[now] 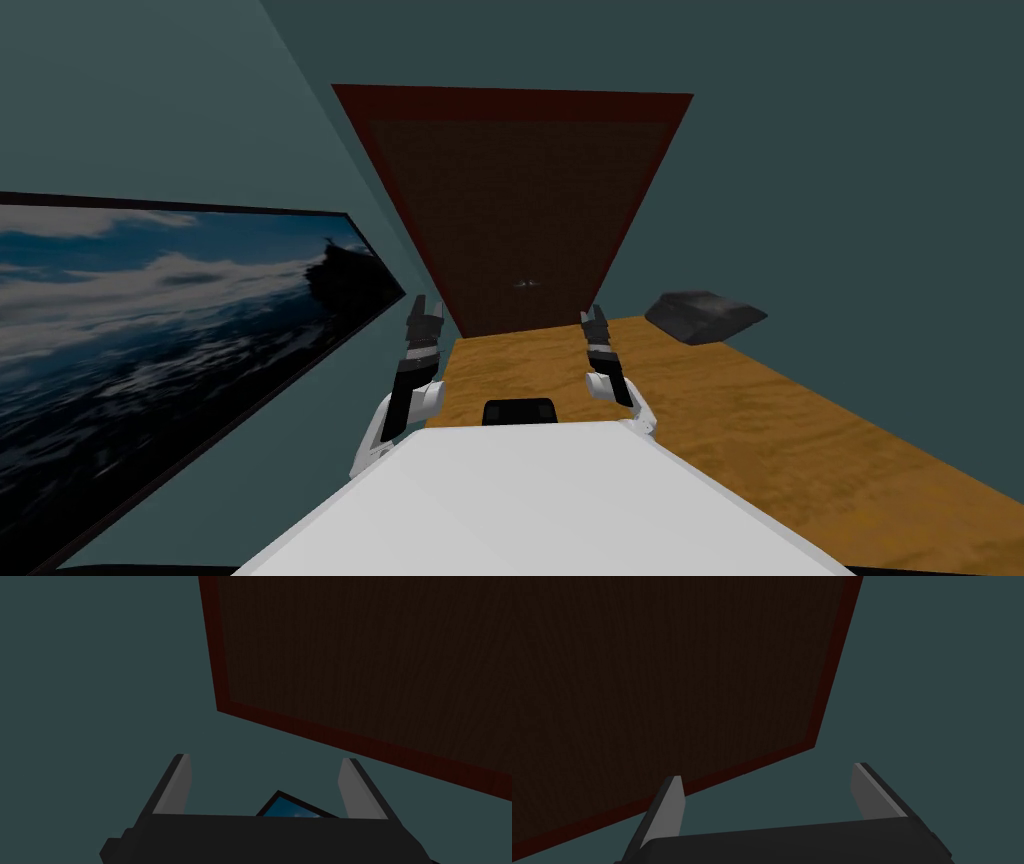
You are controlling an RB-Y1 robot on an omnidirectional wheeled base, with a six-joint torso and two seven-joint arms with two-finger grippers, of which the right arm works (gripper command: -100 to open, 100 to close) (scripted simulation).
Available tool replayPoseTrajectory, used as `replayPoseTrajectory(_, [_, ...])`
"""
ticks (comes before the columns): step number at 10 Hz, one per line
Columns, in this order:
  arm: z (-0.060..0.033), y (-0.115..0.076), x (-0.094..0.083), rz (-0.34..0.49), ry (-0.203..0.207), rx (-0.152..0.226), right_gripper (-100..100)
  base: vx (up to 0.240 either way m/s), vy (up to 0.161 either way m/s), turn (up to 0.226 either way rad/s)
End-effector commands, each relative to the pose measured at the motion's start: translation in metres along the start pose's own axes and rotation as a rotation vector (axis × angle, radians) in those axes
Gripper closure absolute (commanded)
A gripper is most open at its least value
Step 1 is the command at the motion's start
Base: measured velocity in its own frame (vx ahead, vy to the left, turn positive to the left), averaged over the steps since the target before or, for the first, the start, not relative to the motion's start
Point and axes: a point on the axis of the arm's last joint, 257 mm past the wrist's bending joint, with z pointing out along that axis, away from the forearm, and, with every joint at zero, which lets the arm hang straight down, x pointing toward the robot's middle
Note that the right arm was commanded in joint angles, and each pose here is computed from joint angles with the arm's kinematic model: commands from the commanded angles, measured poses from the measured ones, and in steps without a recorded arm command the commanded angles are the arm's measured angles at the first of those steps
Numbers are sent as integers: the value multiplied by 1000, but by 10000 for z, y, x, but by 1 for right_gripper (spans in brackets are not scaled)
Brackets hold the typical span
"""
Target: Pull the door open
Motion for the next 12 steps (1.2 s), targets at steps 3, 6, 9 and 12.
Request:
replayPoseTrajectory(3, [-45,-225,-37,-5,1,38,-100,72,-1,46])
replayPoseTrajectory(6, [-103,-470,-96,-11,1,82,-100,95,-1,81])
replayPoseTrajectory(9, [-170,-705,-157,-16,0,125,-100,101,-2,71])
replayPoseTrajectory(12, [-219,-857,-199,-18,-1,154,-100,90,-3,63])
